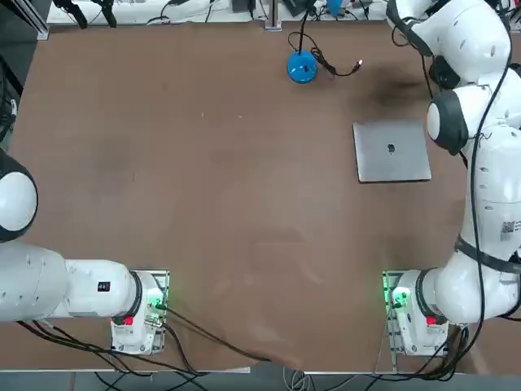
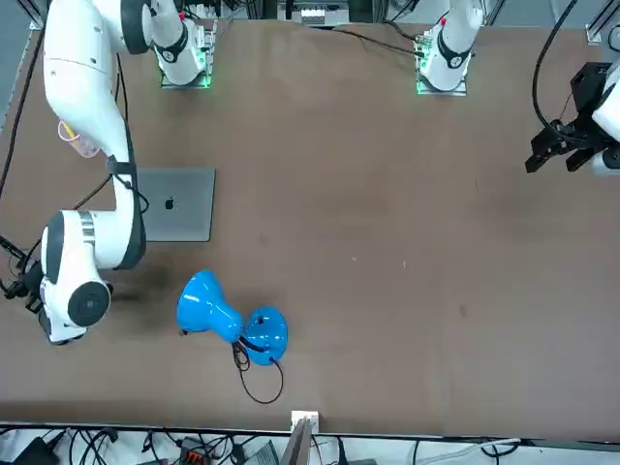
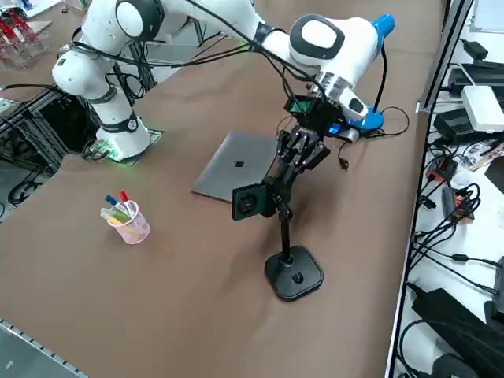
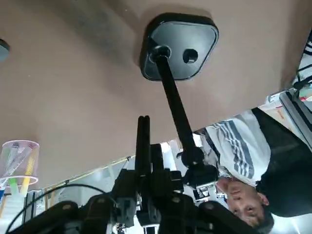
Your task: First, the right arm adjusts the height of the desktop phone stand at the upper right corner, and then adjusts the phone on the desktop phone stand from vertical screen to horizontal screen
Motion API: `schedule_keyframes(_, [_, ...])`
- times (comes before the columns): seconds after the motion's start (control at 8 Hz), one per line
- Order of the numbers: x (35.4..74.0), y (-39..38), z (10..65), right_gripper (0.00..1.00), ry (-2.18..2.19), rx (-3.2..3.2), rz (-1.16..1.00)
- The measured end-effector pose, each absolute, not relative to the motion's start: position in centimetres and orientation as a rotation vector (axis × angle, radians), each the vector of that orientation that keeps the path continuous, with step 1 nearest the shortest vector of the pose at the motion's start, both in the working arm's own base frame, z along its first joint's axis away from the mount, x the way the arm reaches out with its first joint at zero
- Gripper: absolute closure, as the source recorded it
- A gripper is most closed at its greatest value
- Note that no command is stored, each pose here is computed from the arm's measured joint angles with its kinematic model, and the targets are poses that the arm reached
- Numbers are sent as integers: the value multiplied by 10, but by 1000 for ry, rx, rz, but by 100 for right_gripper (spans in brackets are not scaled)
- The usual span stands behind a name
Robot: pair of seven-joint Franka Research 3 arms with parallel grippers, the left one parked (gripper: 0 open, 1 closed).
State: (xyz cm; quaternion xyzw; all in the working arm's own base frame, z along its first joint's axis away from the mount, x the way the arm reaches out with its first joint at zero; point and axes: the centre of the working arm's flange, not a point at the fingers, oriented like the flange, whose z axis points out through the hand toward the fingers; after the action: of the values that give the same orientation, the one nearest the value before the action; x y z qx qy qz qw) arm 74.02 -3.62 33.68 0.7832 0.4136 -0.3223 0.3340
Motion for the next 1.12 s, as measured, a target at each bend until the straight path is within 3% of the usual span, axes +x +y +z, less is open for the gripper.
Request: schedule_keyframes(1.12, [736, -58, 364, 84, 1112, 2256, -747])
